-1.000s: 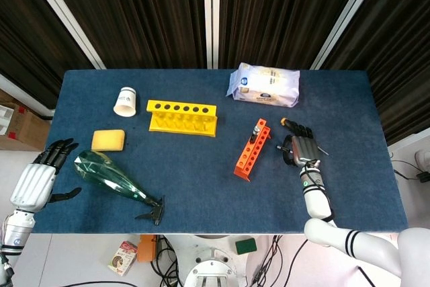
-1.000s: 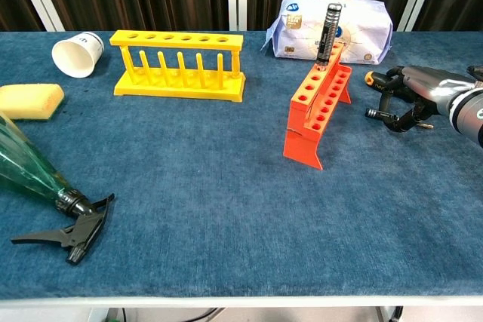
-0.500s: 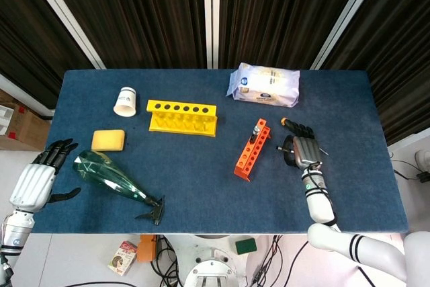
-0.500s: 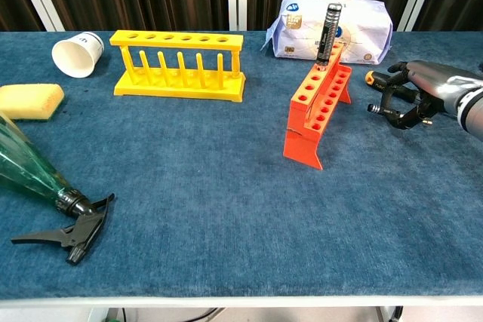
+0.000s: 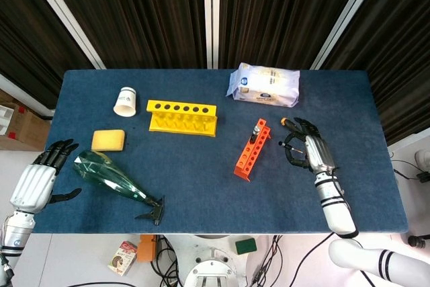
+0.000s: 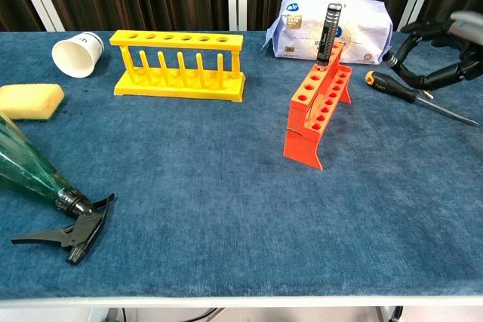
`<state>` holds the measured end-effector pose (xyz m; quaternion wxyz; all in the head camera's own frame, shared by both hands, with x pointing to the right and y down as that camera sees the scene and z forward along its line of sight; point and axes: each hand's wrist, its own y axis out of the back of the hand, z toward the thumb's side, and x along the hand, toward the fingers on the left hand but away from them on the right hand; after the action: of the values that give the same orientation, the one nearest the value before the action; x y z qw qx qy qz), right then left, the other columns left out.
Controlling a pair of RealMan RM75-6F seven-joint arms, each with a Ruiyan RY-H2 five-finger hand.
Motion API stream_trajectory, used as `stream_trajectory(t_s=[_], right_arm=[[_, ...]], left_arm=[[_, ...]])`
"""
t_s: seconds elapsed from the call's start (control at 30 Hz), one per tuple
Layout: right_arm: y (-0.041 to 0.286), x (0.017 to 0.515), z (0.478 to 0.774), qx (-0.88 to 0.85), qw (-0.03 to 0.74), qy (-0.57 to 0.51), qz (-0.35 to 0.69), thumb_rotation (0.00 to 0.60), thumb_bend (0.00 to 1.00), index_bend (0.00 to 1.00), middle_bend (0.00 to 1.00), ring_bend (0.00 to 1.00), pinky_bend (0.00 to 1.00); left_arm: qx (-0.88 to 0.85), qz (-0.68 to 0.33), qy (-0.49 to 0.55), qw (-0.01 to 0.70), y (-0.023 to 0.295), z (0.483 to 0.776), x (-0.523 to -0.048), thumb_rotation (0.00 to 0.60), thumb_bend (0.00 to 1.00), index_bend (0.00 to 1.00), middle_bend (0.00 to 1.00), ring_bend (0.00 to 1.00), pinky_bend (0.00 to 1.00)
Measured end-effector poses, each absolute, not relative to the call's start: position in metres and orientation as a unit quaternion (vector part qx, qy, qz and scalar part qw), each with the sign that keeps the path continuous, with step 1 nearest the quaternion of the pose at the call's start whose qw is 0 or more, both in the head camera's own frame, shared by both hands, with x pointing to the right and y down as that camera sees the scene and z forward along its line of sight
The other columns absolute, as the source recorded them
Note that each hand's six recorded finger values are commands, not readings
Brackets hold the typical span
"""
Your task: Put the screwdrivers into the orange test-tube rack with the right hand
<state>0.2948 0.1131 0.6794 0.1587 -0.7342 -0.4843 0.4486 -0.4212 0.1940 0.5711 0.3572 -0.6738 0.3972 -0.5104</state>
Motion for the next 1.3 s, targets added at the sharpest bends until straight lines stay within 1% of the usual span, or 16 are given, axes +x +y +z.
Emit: stream_trajectory(t_s=[0.23,0.4,0.57,0.83,1.03,1.3], right_arm=[[0.111,0.283,0.640,-0.772,0.123,-0.533,0.323,0.600,0.46,0.64,0.05,0.00,0.00],[0.103,0.281,0.631,-0.779,0.086,-0.568,0.252,0.600,0.45,0.66,0.05,0.00,0.00],[0.086,0.279,0.644,-0.779,0.028,-0.592,0.203,0.600,0.43,0.66,0.06,0.00,0.00],[0.053,0.262,0.678,-0.779,-0.037,-0.595,0.195,0.600,0.43,0.67,0.06,0.00,0.00],[0.041,0.254,0.695,-0.778,-0.087,-0.591,0.196,0.600,0.43,0.68,0.07,0.00,0.00],[0.031,0.241,0.709,-0.782,-0.112,-0.582,0.195,0.600,0.42,0.68,0.07,0.00,0.00]], left_arm=[[-0.675,-0.511,0.396,0.357,0.194,0.572,-0.421,0.600,0.06,0.12,0.09,0.06,0.24],[-0.675,-0.511,0.396,0.356,0.194,0.572,-0.422,0.600,0.06,0.12,0.09,0.06,0.24],[-0.675,-0.513,0.396,0.353,0.193,0.573,-0.422,0.600,0.06,0.12,0.09,0.06,0.24],[-0.674,-0.516,0.396,0.351,0.191,0.575,-0.424,0.600,0.06,0.12,0.09,0.06,0.24],[-0.673,-0.519,0.395,0.349,0.190,0.577,-0.425,0.600,0.06,0.12,0.09,0.06,0.24],[-0.672,-0.522,0.395,0.346,0.189,0.579,-0.426,0.600,0.06,0.12,0.09,0.06,0.24]])
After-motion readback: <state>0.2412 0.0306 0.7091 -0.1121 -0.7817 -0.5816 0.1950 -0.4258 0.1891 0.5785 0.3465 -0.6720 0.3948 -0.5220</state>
